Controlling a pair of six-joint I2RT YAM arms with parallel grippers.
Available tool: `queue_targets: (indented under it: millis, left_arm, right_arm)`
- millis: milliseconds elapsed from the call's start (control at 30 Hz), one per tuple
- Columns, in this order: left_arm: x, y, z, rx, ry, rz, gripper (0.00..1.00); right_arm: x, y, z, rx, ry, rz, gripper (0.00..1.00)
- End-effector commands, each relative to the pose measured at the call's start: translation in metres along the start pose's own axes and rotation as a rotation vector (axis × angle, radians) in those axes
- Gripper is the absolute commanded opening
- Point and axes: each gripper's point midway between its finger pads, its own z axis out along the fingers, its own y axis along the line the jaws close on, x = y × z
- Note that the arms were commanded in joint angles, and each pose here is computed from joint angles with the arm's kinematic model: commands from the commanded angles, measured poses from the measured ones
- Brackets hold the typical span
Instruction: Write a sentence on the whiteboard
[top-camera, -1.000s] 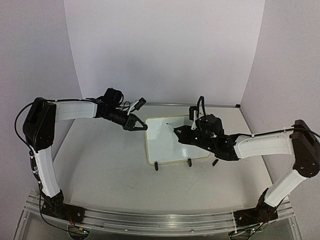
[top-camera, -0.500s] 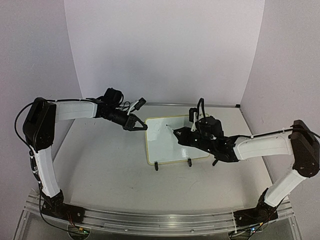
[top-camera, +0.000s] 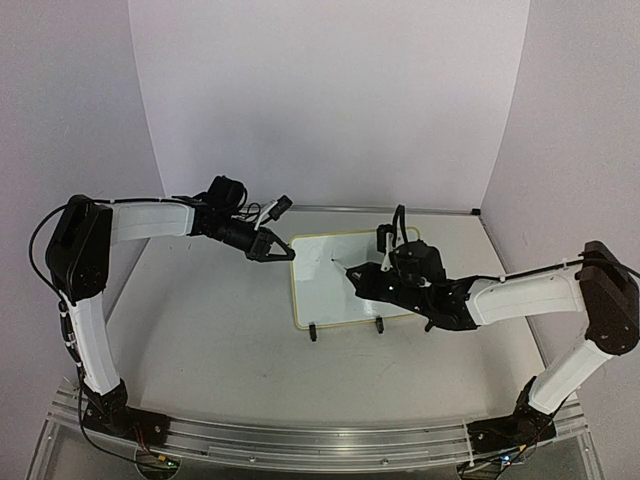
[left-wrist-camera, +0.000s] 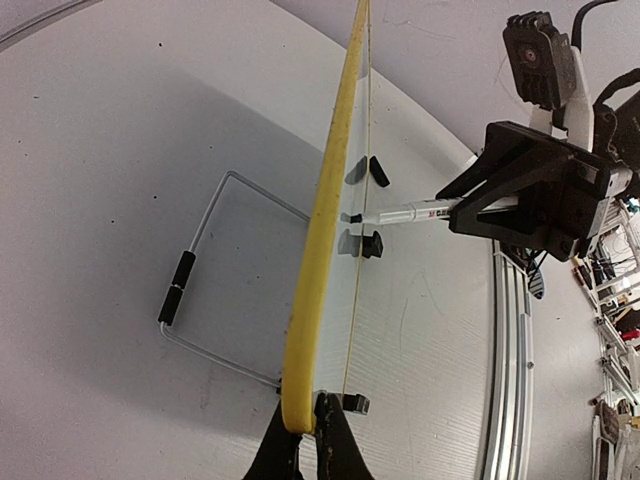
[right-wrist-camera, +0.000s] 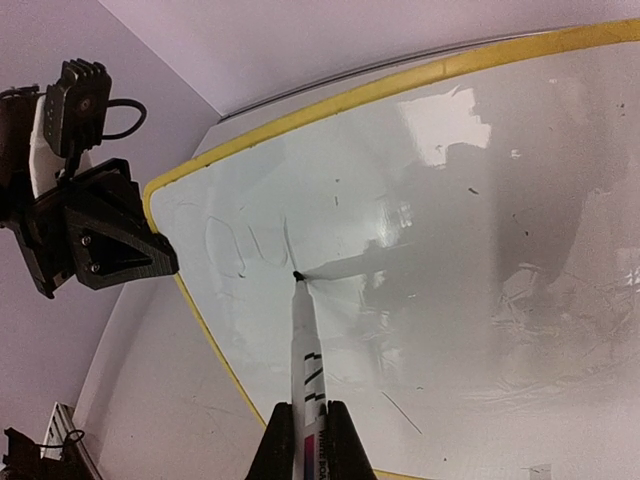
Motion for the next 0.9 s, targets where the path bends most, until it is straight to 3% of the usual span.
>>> queue_targets:
  millis: [0, 567, 867]
  left_arm:
    - [0.006, 0.010, 0.001, -0.084, 0.044, 0.097, 0.00]
    - [0.004, 0.010, -0.001, -0.092, 0.041, 0.101, 0.00]
    - [0.005, 0.010, 0.000, -0.091, 0.042, 0.100, 0.00]
  right_arm:
    - [0.013, -0.046, -0.002, 0.185, 0.018, -0.004, 0.00]
    - [-0.036, 0.000, -0.033, 0.032, -0.096, -0.074, 0.00]
    - [-0.039, 0.010, -0.020, 0.016, -0.088, -0.102, 0.00]
